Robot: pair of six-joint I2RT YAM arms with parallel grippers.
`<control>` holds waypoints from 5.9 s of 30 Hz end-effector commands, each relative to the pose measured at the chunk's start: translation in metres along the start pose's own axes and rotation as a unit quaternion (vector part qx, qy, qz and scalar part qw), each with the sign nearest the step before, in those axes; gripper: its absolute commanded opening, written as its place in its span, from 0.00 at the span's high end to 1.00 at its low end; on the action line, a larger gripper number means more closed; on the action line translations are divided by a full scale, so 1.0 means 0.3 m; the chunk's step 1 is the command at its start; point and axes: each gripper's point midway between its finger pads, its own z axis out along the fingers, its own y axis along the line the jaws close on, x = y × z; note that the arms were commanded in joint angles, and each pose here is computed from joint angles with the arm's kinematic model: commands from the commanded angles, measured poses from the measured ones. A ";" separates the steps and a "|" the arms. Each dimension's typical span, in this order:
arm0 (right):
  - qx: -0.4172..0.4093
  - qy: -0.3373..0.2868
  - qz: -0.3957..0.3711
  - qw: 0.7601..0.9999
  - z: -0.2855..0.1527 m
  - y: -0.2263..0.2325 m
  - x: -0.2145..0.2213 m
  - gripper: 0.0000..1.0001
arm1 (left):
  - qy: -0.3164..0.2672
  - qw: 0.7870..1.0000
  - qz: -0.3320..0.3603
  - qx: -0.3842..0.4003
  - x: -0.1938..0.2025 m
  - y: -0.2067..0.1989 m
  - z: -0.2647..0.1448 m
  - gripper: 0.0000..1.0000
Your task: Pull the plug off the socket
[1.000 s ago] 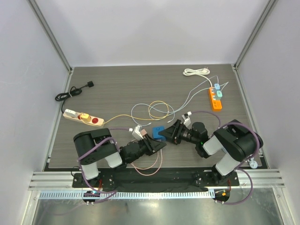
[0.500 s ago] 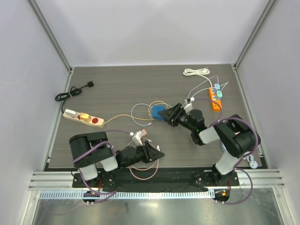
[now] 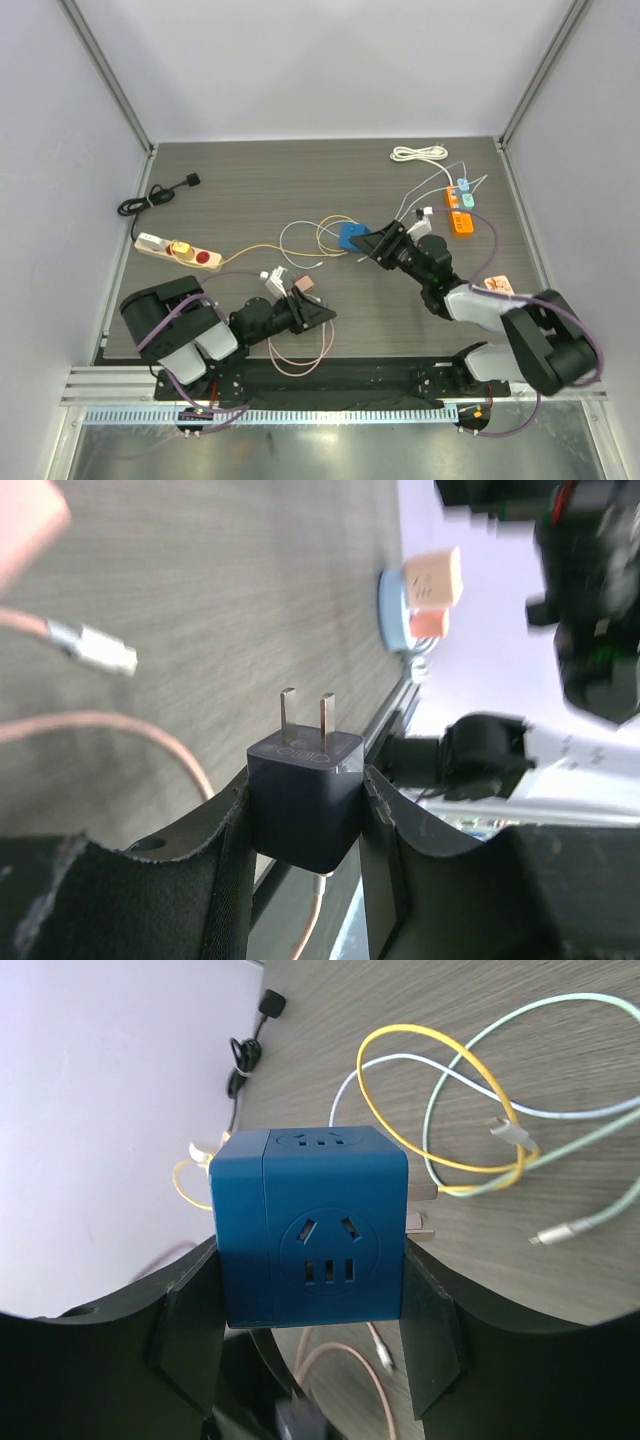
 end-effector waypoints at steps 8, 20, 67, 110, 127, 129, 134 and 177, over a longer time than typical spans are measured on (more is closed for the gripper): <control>0.159 0.048 -0.163 0.973 -0.161 -0.168 0.011 0.99 | -0.007 0.970 0.162 -0.181 -0.209 0.030 -0.008 0.92; 0.252 0.114 -0.203 0.939 -0.179 -0.295 0.031 0.99 | 0.014 0.943 0.234 -0.238 -0.260 0.034 -0.023 0.66; -0.084 0.253 -0.464 0.845 0.643 0.472 0.563 0.11 | -0.372 0.873 0.131 -0.287 -0.674 -0.340 -0.903 0.00; -0.087 0.386 -0.528 0.752 0.596 0.148 0.905 0.99 | -0.300 0.844 0.090 -0.436 -0.620 -0.229 -0.941 0.00; -0.083 0.372 -0.497 0.780 0.280 0.086 0.817 0.94 | -0.269 0.808 0.047 -0.523 -0.726 -0.039 -0.702 0.00; -0.084 0.372 -0.497 0.779 0.274 0.075 0.820 0.94 | -0.236 0.818 -0.005 -0.524 -0.734 0.011 -0.674 0.00; -0.092 0.365 -0.489 0.787 0.264 0.075 0.824 0.94 | -0.194 0.854 -0.127 -0.467 -0.711 0.106 -0.592 0.06; -0.073 0.318 -0.539 0.777 0.358 0.310 0.773 0.17 | -0.252 0.822 -0.175 -0.479 -0.794 0.320 -0.592 0.03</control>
